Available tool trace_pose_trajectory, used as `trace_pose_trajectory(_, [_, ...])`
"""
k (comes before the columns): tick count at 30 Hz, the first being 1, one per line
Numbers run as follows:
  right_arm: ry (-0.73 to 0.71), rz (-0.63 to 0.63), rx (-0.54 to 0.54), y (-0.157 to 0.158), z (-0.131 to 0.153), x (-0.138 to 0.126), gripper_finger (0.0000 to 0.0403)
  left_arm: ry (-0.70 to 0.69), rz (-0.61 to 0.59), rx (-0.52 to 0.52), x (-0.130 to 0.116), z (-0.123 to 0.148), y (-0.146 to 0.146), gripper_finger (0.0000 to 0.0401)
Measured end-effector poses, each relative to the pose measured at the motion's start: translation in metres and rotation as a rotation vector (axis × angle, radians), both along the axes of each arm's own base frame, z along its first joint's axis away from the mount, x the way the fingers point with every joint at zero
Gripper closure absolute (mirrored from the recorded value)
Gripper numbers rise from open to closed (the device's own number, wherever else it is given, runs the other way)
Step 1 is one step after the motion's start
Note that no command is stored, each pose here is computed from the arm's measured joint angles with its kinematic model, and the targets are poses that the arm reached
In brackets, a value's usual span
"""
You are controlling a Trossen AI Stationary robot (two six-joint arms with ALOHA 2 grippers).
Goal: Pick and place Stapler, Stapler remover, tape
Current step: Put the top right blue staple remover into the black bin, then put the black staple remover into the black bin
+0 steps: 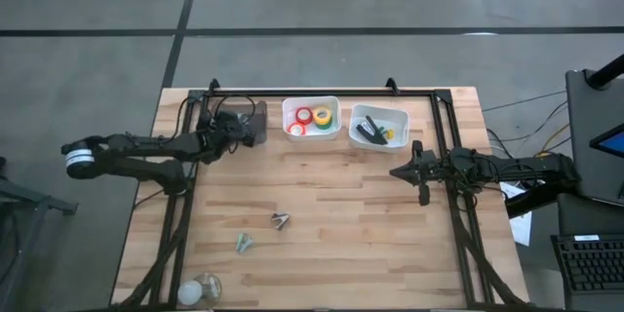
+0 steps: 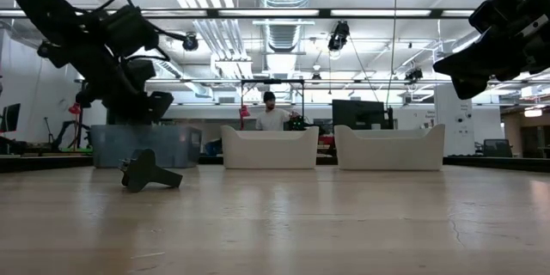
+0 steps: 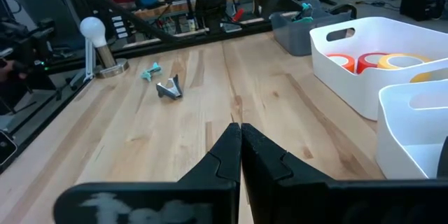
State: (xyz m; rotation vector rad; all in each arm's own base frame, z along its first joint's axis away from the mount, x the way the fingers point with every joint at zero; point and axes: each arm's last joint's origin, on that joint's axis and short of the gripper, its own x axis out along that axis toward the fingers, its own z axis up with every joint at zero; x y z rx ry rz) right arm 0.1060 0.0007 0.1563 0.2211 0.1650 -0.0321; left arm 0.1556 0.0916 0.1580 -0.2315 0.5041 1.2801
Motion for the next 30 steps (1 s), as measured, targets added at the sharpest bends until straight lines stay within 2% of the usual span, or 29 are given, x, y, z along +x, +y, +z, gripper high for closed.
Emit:
trace_pose_trajectory(6, [0.000,0.000,0.000,0.000,0.000,0.000,0.0394,0.006,-0.027,-0.052,0.003,-0.007,0.002,0.0391])
trace_pose_trajectory(15, [0.000,0.000,0.000,0.000,0.000,0.000,0.0394,0.011,-0.022,-0.051,0.005,-0.007,0.003,0.0381])
trace_pose_trajectory(21, [0.000,0.000,0.000,0.000,0.000,0.000,0.0394,0.007,0.005,-0.009,0.009,0.002,0.006,0.0371])
trace_pose_trajectory(27, [0.000,0.000,0.000,0.000,0.000,0.000,0.0394,0.016,-0.031,0.033,0.018,0.019,0.010,0.0341])
trace_pose_trajectory(30, [0.000,0.000,0.000,0.000,0.000,0.000,0.0394,-0.027,-0.089,0.010,0.024,0.028,0.011,0.0322])
